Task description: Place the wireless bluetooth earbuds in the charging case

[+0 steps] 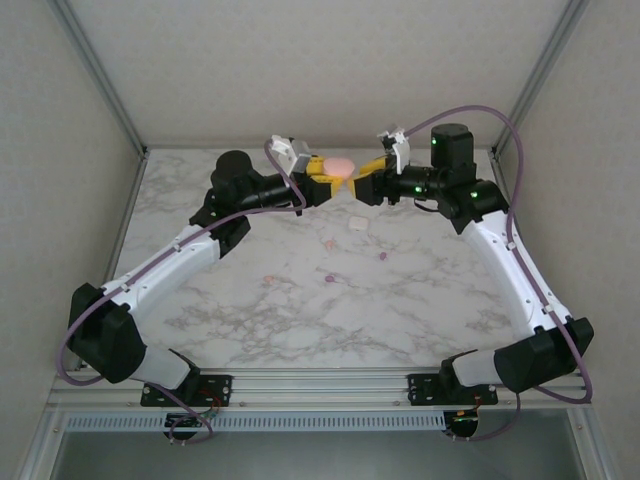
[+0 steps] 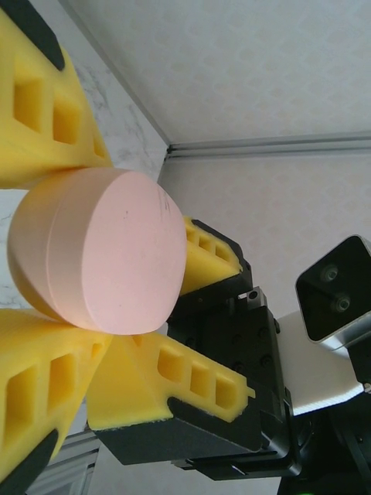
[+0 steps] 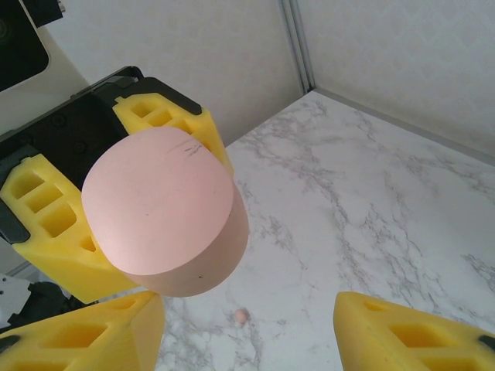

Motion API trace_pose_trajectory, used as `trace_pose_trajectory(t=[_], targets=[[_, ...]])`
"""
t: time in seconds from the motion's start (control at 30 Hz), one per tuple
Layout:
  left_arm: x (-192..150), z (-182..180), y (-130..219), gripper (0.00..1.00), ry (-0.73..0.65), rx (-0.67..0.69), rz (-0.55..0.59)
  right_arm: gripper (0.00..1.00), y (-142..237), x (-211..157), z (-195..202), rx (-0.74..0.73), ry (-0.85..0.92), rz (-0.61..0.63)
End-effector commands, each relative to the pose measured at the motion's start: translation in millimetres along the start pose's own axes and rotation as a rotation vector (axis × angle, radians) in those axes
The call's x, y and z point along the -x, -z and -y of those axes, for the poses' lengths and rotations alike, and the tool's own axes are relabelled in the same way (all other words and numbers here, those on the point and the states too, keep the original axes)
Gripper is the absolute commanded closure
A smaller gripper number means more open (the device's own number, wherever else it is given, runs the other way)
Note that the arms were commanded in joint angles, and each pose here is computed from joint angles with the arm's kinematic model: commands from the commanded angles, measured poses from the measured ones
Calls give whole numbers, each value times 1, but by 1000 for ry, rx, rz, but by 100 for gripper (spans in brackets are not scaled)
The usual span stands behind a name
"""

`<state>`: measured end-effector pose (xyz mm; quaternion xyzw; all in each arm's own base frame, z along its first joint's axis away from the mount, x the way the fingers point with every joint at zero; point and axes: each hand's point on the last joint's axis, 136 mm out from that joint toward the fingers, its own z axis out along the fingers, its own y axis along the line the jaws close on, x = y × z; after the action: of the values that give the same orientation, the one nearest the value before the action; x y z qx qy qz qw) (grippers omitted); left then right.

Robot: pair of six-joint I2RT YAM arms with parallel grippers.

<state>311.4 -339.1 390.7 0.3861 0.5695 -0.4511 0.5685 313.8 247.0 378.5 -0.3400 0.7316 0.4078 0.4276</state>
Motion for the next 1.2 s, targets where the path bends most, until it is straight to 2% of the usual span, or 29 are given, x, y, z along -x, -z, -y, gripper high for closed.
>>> trace_pose_trajectory(t=[0.0,0.33,0.53,0.8,0.97,1.17], targets=[[4,14,-2,74,-10,-67,-11,40,3,29,-5,9,19,64],[2,11,0,74,-18,-44,-17,39,3,26,-24,167,-13,8],[3,11,0,74,-20,-42,-15,39,1,23,-19,149,-40,1],[6,16,2,74,-22,-59,-12,39,-1,29,10,-8,-69,27],[4,16,2,74,-18,-63,-17,39,1,43,11,-4,-87,82],[4,17,4,74,-19,-58,-14,39,0,45,17,-26,-120,82]])
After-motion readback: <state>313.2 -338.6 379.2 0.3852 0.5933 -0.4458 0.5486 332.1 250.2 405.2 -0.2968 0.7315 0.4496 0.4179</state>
